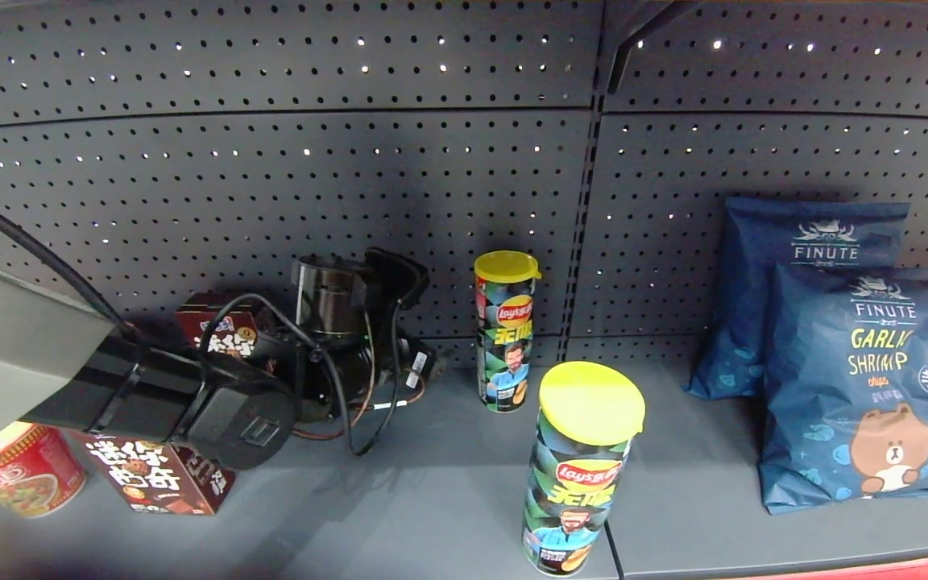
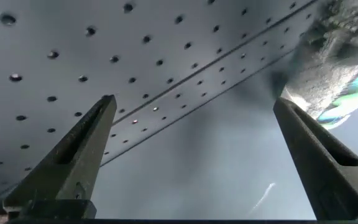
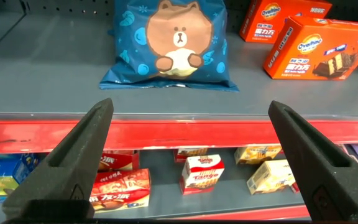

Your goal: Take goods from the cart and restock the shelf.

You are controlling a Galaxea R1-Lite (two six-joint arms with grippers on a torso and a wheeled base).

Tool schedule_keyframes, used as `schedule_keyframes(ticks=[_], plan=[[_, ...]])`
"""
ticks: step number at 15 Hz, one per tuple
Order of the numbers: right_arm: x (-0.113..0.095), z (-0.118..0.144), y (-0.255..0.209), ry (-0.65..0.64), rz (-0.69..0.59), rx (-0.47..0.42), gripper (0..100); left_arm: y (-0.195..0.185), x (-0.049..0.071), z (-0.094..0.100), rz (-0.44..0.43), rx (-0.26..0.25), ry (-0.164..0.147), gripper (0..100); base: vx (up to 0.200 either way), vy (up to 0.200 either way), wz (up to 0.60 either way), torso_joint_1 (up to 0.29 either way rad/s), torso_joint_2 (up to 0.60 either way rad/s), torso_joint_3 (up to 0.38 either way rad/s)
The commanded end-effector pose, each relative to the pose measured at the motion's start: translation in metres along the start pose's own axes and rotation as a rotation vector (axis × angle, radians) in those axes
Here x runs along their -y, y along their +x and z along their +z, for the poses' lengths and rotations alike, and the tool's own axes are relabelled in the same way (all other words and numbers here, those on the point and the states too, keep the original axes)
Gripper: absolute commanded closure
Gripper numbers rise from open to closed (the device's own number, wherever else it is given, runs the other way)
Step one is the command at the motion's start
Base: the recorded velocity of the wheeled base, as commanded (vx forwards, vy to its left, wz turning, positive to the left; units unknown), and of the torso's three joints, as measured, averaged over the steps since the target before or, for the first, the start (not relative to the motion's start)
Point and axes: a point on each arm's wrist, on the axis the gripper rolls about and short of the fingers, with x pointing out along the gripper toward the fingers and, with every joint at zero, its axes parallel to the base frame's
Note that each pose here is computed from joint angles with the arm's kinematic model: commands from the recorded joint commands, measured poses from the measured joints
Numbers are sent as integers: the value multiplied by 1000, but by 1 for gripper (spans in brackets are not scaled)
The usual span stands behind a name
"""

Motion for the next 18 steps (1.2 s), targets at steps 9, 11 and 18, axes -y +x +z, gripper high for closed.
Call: schedule_keyframes(ticks=[9, 11, 18], plan=[[0, 0, 0, -1, 0, -1, 0, 26, 11, -6, 68, -36, 15, 0, 0, 0, 0, 0, 0, 0], [0, 0, 0, 1, -3, -2, 0, 33, 12, -4, 70, -27, 13, 0, 0, 0, 0, 0, 0, 0], [0, 0, 0, 1, -2, -2, 0, 40, 22, 2, 53, -2, 16, 0, 0, 0, 0, 0, 0, 0]])
